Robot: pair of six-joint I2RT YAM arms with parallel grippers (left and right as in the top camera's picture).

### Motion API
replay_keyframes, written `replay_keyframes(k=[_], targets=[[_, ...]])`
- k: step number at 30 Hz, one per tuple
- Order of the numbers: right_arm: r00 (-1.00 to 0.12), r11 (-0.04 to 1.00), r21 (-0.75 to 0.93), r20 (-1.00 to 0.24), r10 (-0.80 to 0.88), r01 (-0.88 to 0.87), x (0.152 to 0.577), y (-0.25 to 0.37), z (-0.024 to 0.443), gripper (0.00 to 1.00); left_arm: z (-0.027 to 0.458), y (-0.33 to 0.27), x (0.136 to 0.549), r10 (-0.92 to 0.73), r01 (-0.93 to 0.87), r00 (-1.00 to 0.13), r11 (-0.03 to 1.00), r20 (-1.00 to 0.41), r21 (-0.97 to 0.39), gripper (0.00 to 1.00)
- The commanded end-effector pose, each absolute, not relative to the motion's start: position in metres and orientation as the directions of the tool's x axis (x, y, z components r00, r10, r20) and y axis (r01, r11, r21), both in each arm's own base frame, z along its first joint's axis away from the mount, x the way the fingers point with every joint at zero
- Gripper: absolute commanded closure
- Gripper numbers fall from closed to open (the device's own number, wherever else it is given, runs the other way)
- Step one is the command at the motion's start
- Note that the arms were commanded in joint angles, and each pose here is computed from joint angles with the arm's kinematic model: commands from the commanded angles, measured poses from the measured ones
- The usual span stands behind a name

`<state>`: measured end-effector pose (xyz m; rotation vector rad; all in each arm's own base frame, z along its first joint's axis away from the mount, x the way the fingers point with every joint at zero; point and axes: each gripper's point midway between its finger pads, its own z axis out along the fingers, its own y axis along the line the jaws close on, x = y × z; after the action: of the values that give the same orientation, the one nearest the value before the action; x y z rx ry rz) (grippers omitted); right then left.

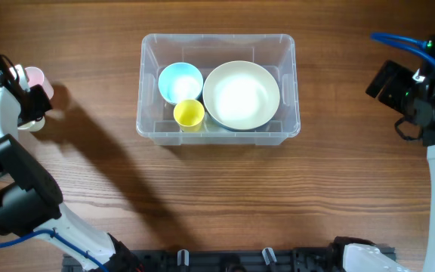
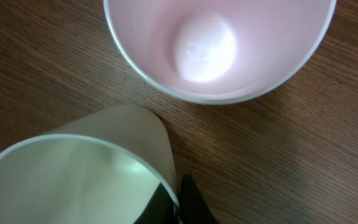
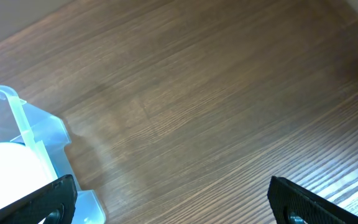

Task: Pack container
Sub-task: 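Move the left gripper to the pale green cup and grasp its rim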

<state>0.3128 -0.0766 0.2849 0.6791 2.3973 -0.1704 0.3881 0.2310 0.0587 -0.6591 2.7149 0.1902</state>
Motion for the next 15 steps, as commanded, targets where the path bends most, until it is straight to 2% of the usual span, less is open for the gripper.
replay_keyframes(k=[1, 5, 10, 15], targets=[[-0.648, 0.847, 0.045, -0.623, 0.438, 0.529, 0.315, -0.081, 0.29, 0.0, 0.059, 0.225, 0.386, -0.421, -0.457, -0.844, 0.889, -0.334, 0.033, 0.96], [-0.648, 0.848, 0.046, -0.623, 0.438, 0.529, 0.315, -0.081, 0.29, 0.0, 0.078, 0.219, 0.385, -0.408, -0.449, -0.84, 0.893, -0.357, 0.034, 0.96], [-0.648, 0.848, 0.045, -0.623, 0.438, 0.529, 0.315, -0.081, 0.29, 0.0, 0.125, 0.207, 0.392, -0.361, -0.424, -0.813, 0.905, -0.457, 0.039, 0.96], [-0.648, 0.848, 0.045, -0.623, 0.437, 0.529, 0.315, -0.081, 0.29, 0.0, 0.184, 0.161, 0.405, -0.267, -0.33, -0.776, 0.944, -0.572, 0.007, 0.96]])
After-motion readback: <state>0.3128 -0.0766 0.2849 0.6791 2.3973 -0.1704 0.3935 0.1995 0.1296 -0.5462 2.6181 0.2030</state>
